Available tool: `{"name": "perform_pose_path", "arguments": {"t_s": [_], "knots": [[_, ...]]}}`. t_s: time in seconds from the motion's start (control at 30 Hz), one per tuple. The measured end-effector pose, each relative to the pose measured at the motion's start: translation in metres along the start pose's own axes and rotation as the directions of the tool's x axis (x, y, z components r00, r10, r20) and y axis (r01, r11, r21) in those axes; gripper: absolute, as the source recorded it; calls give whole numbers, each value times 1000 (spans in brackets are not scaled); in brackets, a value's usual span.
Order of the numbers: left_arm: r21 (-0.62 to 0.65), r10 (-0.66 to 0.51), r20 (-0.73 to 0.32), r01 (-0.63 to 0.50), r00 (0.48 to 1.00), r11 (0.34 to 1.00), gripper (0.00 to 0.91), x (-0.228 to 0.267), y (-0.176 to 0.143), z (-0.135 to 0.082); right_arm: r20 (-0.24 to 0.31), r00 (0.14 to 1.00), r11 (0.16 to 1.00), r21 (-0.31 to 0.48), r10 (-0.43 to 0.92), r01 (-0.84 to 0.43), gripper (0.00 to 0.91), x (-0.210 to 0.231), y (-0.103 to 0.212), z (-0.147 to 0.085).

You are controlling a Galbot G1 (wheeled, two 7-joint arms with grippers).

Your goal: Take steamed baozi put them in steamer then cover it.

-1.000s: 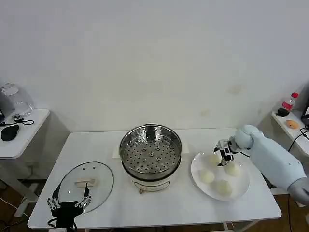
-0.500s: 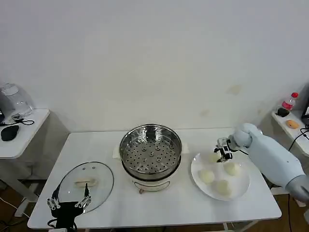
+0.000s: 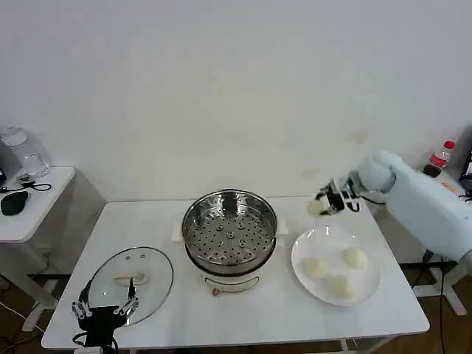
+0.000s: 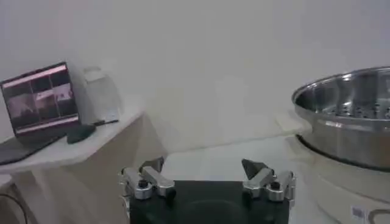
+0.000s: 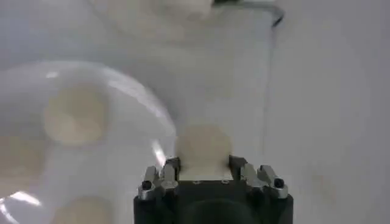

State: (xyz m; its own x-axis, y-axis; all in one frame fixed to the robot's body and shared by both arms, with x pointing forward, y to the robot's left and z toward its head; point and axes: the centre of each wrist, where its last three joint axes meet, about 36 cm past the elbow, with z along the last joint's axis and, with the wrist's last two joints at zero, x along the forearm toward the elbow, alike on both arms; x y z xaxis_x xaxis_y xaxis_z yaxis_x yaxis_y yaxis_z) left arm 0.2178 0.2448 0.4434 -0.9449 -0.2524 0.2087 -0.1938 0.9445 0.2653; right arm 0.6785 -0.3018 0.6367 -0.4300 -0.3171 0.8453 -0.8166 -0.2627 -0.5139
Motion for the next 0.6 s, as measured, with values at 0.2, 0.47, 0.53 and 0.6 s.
{"name": "perform_pose_path", "arguments": {"t_s": [0.2,0.47,0.53,0.6], "knots": [[2,-3,4,3,1000,1000,907,0,1,-1,74,997,992,119,29,-38,554,22,-38,-58],[-5,-9,5,9,1000,1000,907,-2,2,0,139,989,958,286,-41,-1,554,0,-51,-129],[-2,-11,9,11,1000,1000,907,-2,2,-1,145,987,944,330,-64,13,554,-10,-51,-144],[2,-14,16,14,1000,1000,907,-3,2,-4,144,986,926,377,-85,25,544,-21,-50,-157]]}}
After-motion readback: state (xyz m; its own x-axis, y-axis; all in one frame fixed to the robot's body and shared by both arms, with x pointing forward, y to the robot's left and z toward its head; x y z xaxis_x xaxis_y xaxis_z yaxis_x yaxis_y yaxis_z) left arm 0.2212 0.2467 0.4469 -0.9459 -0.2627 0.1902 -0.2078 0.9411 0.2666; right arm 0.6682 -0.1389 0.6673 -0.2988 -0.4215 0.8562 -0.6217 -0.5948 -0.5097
